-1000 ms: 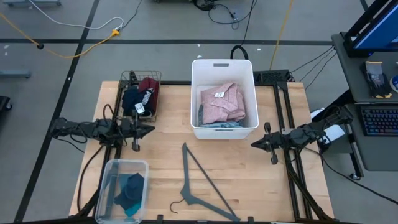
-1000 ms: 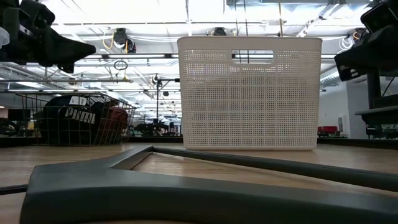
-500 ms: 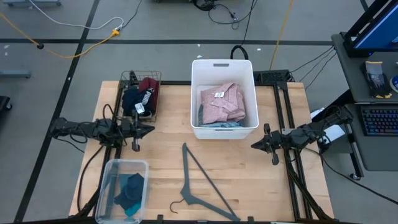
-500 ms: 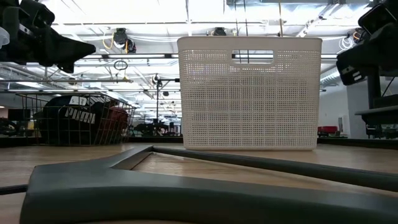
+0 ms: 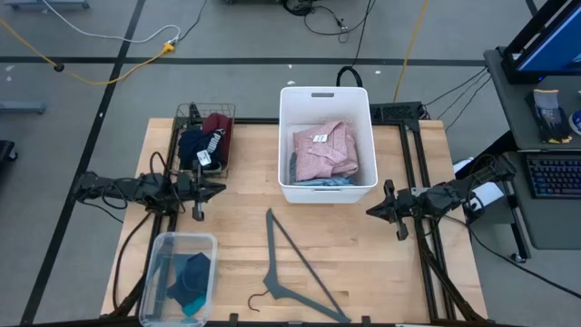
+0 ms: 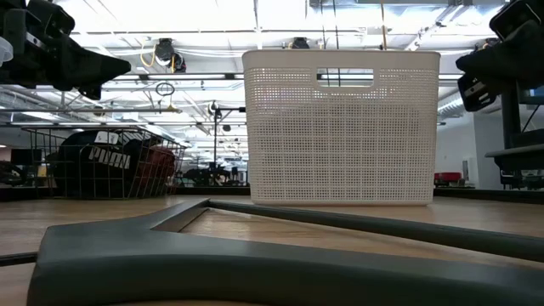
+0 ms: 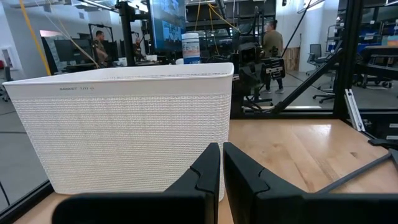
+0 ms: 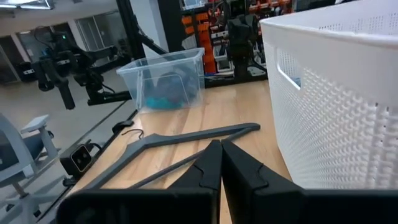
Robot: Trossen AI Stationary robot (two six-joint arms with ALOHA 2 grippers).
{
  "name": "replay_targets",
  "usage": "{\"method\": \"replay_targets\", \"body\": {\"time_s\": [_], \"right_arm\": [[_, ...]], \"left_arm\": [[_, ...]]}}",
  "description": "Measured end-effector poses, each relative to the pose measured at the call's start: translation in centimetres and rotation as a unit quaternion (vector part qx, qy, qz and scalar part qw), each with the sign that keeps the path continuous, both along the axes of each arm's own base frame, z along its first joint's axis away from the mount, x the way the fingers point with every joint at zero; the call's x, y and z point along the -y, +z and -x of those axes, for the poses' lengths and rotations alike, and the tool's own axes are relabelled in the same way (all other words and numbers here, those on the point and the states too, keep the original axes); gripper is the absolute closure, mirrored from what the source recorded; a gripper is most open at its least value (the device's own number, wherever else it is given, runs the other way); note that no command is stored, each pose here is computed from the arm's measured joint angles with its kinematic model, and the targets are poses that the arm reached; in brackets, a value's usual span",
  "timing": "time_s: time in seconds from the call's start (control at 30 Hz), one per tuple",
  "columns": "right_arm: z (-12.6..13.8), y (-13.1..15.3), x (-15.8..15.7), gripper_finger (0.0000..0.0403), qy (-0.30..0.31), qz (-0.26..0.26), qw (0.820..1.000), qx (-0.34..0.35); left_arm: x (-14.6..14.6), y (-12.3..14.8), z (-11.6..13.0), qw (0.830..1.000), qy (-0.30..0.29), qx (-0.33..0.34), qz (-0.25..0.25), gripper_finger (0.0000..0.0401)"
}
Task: Pick & Place Cloths
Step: Return to Home Position
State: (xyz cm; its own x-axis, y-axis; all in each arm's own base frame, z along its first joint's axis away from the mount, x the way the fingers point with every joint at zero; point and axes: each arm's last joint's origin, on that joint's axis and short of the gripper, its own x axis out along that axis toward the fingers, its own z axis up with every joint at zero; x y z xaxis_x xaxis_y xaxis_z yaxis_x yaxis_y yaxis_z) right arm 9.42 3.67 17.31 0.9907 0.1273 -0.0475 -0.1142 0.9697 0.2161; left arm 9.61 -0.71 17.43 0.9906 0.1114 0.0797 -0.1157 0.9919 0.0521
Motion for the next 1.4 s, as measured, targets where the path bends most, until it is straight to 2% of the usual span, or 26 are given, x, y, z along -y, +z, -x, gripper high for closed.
{"method": "replay_targets", "body": {"time_s": [1.4], "right_arm": [[0.02,0.24,0.01,0.0398,0.000,-0.002,1.000,0.005]], "left_arm": [[0.00,0.05,0.01,1.000,0.000,0.001,0.000,0.0380]]}}
